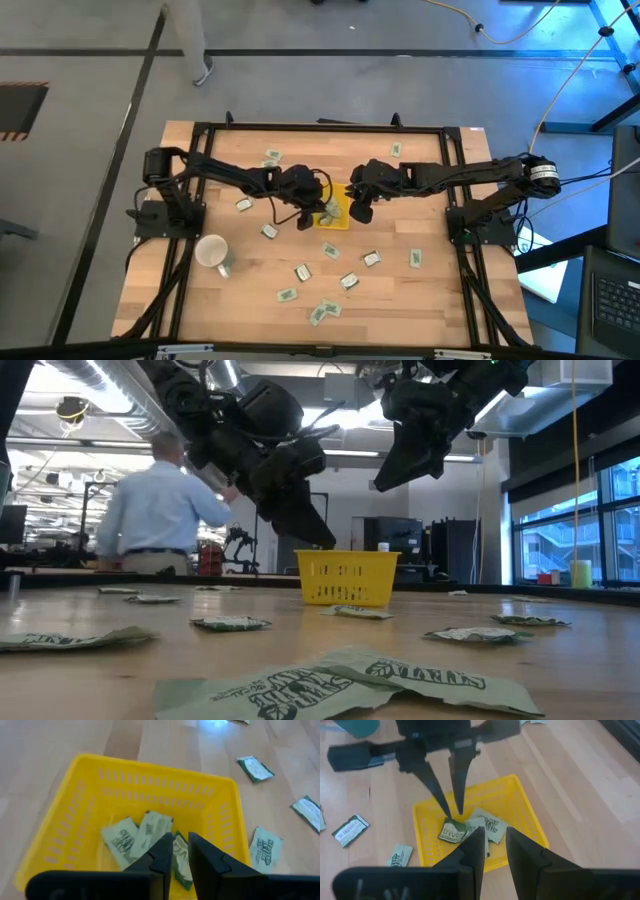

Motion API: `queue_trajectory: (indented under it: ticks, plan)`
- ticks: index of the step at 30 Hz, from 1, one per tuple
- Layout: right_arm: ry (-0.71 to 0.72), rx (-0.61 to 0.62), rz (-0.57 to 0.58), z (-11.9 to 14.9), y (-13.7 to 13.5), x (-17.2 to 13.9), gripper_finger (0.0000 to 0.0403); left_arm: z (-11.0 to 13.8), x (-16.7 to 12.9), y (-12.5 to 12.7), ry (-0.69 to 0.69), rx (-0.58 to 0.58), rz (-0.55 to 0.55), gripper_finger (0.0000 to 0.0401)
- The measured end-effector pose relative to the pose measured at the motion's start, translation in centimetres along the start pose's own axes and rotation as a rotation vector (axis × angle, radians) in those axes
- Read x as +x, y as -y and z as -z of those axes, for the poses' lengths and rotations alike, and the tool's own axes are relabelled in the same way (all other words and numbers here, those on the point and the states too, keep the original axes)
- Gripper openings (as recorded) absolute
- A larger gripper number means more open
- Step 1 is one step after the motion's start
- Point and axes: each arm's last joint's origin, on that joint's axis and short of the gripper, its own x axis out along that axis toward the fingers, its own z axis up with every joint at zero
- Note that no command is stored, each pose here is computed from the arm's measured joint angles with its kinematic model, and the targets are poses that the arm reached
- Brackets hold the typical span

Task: Pick and place Stevia / Truvia into bins
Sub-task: Put the green stevia packet into the yellow bin

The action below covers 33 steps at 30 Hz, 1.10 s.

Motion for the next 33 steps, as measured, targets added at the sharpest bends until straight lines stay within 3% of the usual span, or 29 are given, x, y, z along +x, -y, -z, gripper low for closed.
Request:
queue_trajectory:
  ticks: [12, 16, 19, 24, 28, 33]
  plan:
    - [-0.005, -0.026, 0.001, 0.0, 0.0, 0.0, 0.0082, -0.9, -6.3, 2.7, -0.108, 0.212, 0.042, 0.0055]
    - [-0.004, -0.029, 0.001, 0.0, 0.0, 0.0, 0.0082, 0.2, -7.8, 3.7, -0.244, 0.218, 0.064, 0.0058]
    - [-0.004, -0.03, 0.001, 0.0, 0.0, 0.0, 0.0082, 1.6, -8.5, 4.0, -0.404, 0.157, 0.044, 0.0058]
    - [0.004, -0.03, -0.001, 0.0, 0.0, 0.0, 0.0082, 3.5, -8.6, 4.8, -0.591, 0.169, -0.003, 0.0054]
    - [0.007, -0.032, -0.001, -0.1, 0.0, 0.0, 0.0082, 4.5, -7.6, 5.5, -0.642, 0.243, 0.0, 0.0055]
    - [0.009, -0.03, -0.002, -0.1, 0.0, 0.0, 0.0082, 5.7, -5.8, 5.6, -0.709, 0.25, 0.008, 0.0058]
